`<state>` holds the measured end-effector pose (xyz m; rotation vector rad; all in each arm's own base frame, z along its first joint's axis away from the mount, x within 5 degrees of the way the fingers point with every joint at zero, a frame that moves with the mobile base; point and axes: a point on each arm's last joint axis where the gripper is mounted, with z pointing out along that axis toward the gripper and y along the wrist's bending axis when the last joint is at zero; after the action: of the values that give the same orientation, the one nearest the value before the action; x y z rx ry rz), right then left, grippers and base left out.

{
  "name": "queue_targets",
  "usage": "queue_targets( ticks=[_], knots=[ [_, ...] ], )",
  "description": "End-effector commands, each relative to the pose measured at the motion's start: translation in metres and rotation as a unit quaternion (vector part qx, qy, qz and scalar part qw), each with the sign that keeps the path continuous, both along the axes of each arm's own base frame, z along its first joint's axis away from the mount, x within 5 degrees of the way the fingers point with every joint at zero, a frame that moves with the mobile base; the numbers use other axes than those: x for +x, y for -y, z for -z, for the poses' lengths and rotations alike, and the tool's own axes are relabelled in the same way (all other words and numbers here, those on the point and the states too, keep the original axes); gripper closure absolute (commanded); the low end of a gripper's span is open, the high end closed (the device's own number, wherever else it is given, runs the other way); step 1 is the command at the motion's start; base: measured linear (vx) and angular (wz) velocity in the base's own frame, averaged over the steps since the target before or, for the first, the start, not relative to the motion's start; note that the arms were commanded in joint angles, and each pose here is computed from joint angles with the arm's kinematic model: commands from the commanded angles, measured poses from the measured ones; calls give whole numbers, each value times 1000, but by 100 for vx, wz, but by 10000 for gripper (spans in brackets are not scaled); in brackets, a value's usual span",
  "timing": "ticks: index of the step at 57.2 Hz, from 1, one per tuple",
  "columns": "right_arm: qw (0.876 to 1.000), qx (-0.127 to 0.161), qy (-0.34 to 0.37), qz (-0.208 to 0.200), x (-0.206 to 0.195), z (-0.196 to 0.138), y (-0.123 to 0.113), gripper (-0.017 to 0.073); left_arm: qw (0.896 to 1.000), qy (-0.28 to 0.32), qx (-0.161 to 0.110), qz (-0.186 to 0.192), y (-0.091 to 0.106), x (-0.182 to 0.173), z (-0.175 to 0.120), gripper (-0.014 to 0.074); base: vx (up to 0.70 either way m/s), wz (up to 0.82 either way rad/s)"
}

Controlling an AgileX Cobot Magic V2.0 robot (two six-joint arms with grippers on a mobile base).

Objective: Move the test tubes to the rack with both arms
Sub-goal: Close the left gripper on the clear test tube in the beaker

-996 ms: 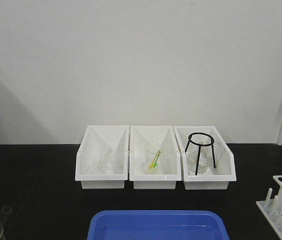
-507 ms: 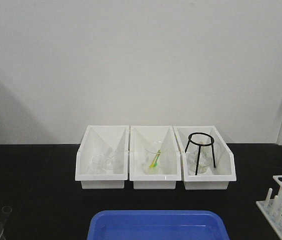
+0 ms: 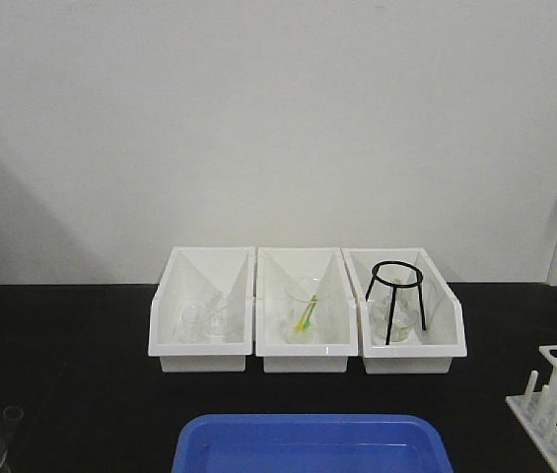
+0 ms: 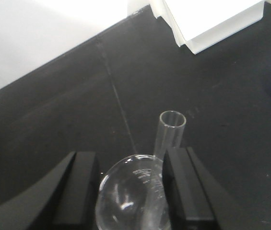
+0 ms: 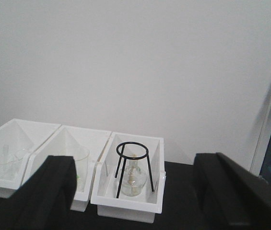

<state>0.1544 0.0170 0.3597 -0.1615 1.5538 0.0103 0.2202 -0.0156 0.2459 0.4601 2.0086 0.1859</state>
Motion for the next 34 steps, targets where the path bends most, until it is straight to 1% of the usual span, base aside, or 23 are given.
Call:
queue_targets(
  ticks=[1, 9, 12, 18, 20, 26, 34],
  knots=[
    [997, -12, 71, -6, -2, -22, -1, 43, 998, 59, -19, 2, 2, 9, -17, 214, 0, 0],
    [997, -17, 73, -5, -2, -22, -1, 60, 999, 42, -19, -1, 2, 11, -12, 249, 0, 0],
    [997, -16, 74, -5, -2, -22, -1, 65, 999, 38, -31, -7, 2, 12, -10, 258, 0, 0],
    [997, -16, 74, -5, -2, -22, -1, 68, 997, 32, -69, -25, 2, 12, -10, 255, 0, 0],
    [997, -16, 74, -5, -2, -22, -1, 68, 997, 31, -72, -27, 2, 12, -9, 249, 0, 0],
    [997, -16, 74, -5, -2, -22, -1, 68, 997, 28, -71, -26, 2, 13, -7, 200, 0, 0],
    [997, -16, 74, -5, -2, -22, -1, 68, 997, 14, -69, -26, 3, 18, 0, 97, 0, 0]
  ],
)
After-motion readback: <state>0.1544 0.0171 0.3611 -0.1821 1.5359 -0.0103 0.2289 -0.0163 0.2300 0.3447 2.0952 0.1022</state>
